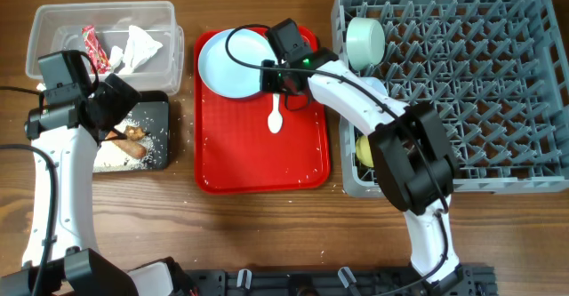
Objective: Sort waste into correct bins and load items into the dishwasher rack
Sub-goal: 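Grasp the plate edge with the right gripper and stand it in the rack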
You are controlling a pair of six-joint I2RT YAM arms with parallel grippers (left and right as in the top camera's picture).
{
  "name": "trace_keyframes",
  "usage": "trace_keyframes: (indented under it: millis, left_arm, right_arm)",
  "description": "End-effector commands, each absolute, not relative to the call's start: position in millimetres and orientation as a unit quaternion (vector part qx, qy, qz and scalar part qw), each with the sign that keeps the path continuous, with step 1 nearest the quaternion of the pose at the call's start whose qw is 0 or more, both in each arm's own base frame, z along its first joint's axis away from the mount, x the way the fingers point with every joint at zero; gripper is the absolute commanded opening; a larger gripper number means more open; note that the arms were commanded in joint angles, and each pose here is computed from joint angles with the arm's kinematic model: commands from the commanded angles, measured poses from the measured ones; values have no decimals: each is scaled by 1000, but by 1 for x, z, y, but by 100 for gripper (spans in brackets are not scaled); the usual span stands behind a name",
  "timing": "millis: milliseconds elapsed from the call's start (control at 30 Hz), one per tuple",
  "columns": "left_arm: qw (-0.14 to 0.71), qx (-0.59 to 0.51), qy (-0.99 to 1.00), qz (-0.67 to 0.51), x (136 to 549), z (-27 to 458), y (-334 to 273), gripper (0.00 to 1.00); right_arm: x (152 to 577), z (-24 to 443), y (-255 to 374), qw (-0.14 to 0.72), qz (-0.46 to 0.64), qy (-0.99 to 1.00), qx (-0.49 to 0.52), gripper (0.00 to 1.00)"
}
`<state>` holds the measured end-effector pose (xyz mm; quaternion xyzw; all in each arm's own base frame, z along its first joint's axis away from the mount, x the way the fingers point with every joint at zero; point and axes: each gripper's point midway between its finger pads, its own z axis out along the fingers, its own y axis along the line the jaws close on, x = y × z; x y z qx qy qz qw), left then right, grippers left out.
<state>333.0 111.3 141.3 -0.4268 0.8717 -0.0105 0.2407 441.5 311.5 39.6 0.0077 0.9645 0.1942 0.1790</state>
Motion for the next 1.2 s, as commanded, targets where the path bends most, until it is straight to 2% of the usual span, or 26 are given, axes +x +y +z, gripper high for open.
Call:
trace_keyframes:
  millis: [0,233,333,400,567,667,833,967,1067,1167]
  left_arm:
    - [254,-424,869,-12,336,151,111,100]
    - [254,-424,869,-12,336,151,111,100]
    - [254,-424,869,-12,336,151,111,100]
    - [254,-424,869,-12,336,151,111,100]
    - [254,-424,869,-12,336,151,111,100]
    - [254,-424,869,-12,336,151,111,100]
    - [254,-424,869,-12,336,151,111,100]
    - [254,-424,869,-12,336,151,111,100]
    - [254,-424,869,-12,336,151,111,100]
    - [254,-424,869,-12,336,151,111,100]
  right_arm:
    - [438,11,314,154,190,969,39,33]
    - [441,-5,328,148,217,964,38,29]
    - [441,-5,329,148,219,964,42,18]
    - [440,-6,327,144,216,965,42,4]
    - [435,-6,322,129,213,967,45,4]
    - [439,13,318,140,218,965,33,4]
    - [458,88,303,235,209,948,-41,4]
    - [466,169,268,340,138,928,-64,4]
    - [462,246,209,433,17,900,-46,4]
    - [441,323,129,500,-151,853,-8,4]
